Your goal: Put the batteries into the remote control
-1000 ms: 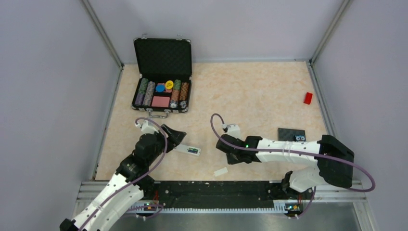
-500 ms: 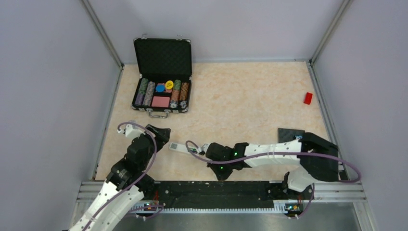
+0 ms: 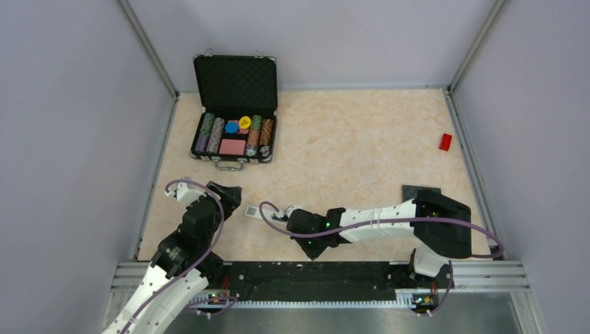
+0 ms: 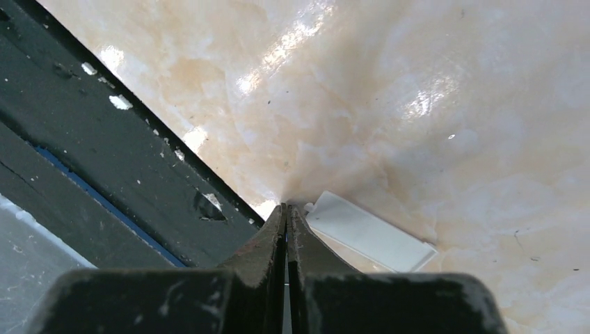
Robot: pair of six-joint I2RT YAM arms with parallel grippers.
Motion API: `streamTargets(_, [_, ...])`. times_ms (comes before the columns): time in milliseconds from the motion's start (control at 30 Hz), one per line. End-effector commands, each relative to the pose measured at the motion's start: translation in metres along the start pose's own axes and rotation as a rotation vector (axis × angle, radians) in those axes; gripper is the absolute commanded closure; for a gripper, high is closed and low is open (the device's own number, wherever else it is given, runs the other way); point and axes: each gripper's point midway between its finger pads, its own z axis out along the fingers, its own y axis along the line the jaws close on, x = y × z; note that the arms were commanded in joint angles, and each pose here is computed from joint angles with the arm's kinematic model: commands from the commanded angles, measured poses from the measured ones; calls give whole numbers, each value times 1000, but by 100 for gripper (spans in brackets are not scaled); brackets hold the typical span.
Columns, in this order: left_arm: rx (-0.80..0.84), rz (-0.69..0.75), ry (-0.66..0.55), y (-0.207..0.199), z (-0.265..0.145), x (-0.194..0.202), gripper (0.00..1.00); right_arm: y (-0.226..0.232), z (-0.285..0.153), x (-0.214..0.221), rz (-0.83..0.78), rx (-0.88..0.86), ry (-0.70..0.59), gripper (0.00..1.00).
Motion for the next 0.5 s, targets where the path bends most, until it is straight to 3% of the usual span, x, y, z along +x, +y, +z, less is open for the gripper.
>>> streamTargets(0, [17,-25,-36,-8,-5,-13,23,-20,0,-8,42,95,-41,100])
streamTargets(467, [19,-32,-43,-7,-7,-14,23,-72,-12,-31,128,184,-127,100])
